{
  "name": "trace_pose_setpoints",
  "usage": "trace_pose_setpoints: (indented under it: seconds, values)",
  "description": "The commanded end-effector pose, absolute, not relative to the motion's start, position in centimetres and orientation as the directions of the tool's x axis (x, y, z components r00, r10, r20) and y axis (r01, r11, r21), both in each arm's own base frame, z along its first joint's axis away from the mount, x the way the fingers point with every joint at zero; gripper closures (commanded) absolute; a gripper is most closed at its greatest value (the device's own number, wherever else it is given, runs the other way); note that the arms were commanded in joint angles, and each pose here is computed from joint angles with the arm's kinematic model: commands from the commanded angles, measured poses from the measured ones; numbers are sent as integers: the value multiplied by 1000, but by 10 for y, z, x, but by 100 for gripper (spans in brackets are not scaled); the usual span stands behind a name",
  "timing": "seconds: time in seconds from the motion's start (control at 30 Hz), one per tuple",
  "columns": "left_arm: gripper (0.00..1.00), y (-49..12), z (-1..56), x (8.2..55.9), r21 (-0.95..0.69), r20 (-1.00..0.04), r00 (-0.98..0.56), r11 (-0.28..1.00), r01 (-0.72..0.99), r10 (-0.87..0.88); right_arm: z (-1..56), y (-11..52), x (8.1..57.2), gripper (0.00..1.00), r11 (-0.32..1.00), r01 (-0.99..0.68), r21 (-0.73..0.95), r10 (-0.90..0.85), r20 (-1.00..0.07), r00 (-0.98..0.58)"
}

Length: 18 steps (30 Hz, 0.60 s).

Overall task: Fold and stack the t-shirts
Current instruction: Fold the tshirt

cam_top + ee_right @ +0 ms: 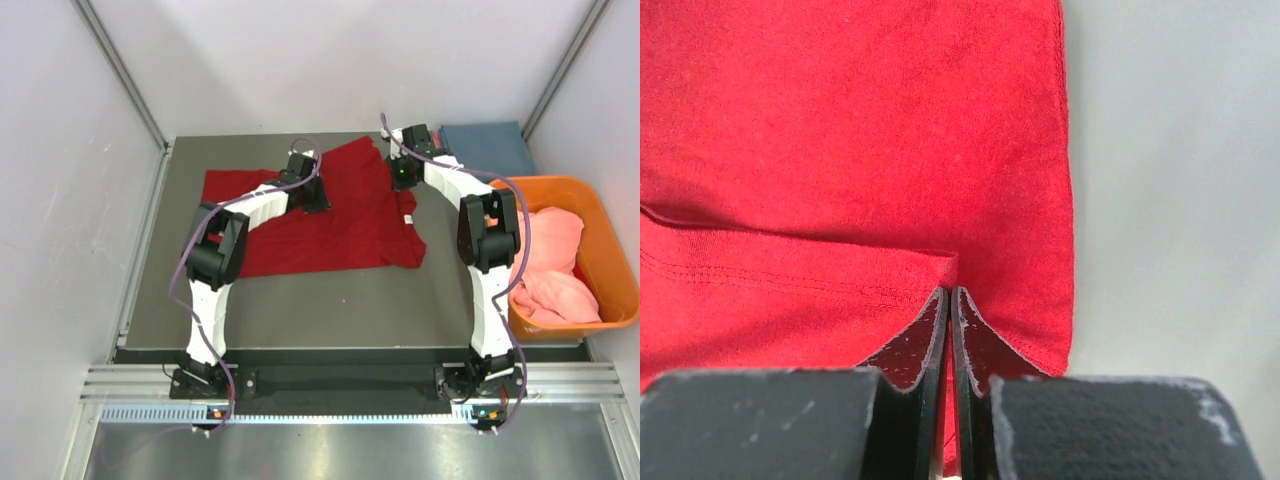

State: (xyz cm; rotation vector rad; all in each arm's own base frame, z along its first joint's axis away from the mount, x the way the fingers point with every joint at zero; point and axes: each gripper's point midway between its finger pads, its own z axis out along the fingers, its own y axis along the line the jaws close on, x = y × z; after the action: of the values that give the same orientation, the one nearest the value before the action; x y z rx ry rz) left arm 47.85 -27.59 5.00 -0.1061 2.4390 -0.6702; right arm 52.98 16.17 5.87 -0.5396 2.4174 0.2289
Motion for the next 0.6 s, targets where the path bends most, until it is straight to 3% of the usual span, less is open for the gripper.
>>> trace_pose_setpoints:
  seconds: [0.0,0.2,0.37,0.57]
  values:
    - [100,-282,98,494,-523,-616,-734,845,111,-285,122,170,554,100,891,-452,-39,-326,-749,-577]
    - [99,-290,89,499,-488,-613,-761,859,157,-210,119,173,547,100,882,-469,-38,-339,-743,-577]
    - [68,-284,78,505,-422,-624,-768,889,176,-144,115,172,543,100,882,-470,-39,-343,-737,-583]
    - [69,-290,54,508,-415,-595,-797,890,191,-106,114,174,542,100,882,-470,-35,-341,-736,-585]
